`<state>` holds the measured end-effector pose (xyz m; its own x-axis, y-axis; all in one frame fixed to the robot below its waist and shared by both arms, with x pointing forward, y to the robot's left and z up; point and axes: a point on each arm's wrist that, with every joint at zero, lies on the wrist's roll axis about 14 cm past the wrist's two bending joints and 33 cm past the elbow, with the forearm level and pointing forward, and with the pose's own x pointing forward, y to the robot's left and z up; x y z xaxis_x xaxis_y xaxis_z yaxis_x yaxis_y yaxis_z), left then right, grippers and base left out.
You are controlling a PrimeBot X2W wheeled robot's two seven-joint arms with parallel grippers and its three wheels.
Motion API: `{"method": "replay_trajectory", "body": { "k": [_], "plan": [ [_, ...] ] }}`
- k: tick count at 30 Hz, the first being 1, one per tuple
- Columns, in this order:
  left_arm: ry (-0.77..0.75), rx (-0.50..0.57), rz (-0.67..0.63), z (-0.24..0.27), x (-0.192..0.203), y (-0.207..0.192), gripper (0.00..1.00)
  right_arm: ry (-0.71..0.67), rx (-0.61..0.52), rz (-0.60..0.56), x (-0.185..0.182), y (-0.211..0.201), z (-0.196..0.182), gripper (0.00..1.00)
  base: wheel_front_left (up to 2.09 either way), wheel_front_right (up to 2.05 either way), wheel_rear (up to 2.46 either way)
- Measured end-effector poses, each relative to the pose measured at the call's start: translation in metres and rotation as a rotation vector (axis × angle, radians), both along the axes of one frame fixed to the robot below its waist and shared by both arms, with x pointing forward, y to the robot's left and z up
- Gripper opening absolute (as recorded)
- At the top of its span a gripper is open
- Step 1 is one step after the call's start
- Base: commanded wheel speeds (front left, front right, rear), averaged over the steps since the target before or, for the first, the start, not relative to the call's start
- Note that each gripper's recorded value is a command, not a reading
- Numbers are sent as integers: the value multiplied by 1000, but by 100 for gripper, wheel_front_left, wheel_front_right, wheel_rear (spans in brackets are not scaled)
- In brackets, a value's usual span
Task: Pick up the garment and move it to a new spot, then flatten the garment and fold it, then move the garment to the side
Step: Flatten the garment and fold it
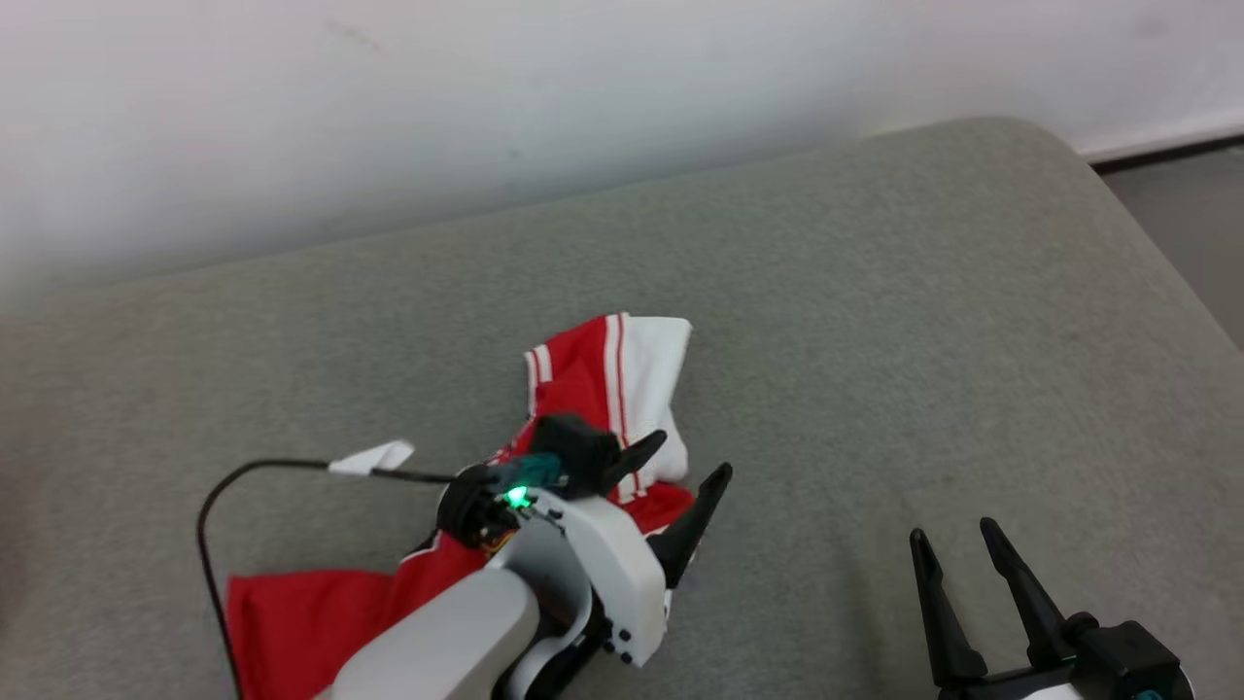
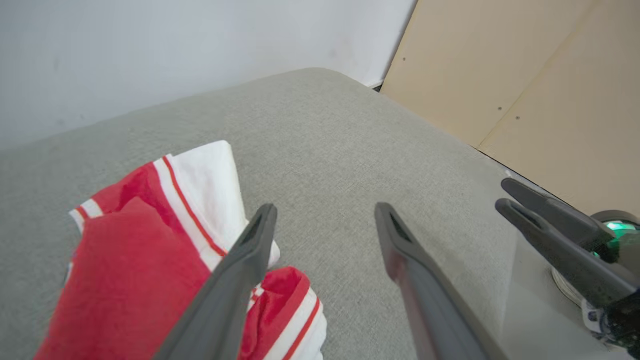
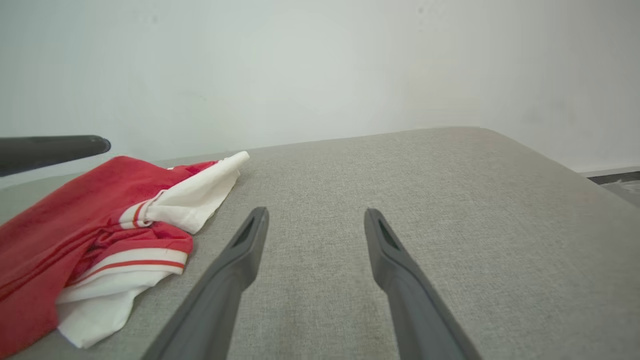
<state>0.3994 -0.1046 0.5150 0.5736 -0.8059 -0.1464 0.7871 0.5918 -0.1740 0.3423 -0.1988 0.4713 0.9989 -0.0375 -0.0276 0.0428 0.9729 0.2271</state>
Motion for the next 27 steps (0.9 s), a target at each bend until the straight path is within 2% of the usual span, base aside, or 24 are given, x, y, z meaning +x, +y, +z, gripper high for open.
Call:
{"method": "replay_trajectory", "body": {
  "k": [4,8,12,17,18,20,22,24,27],
  "plan": [
    [7,62,-78,-17,8,-28,100,24,-1,-54,-7,-16,-6,100,0,0,0],
    [-30,190,-128,-43,20,-40,100,38,-4,-87,-10,-26,-8,100,0,0,0],
    [-10,314,-117,-74,33,-34,100,47,-5,-109,-13,-32,-10,100,0,0,0],
    [9,395,-52,-91,52,-16,100,47,-6,-117,-14,-34,-10,100,0,0,0],
    [18,411,-48,-94,54,-13,94,48,-5,-116,-13,-34,-10,100,0,0,0],
    [33,428,-44,-100,55,-9,57,51,-5,-114,-13,-33,-11,100,0,0,0],
    [49,438,-48,-104,55,-8,32,54,-5,-112,-12,-33,-12,100,0,0,0],
    [59,431,-46,-106,55,-9,0,55,-5,-109,-11,-32,-13,100,0,0,0],
    [62,397,-41,-103,56,-14,0,51,-7,-108,-10,-32,-11,100,0,0,0]
  ]
}}
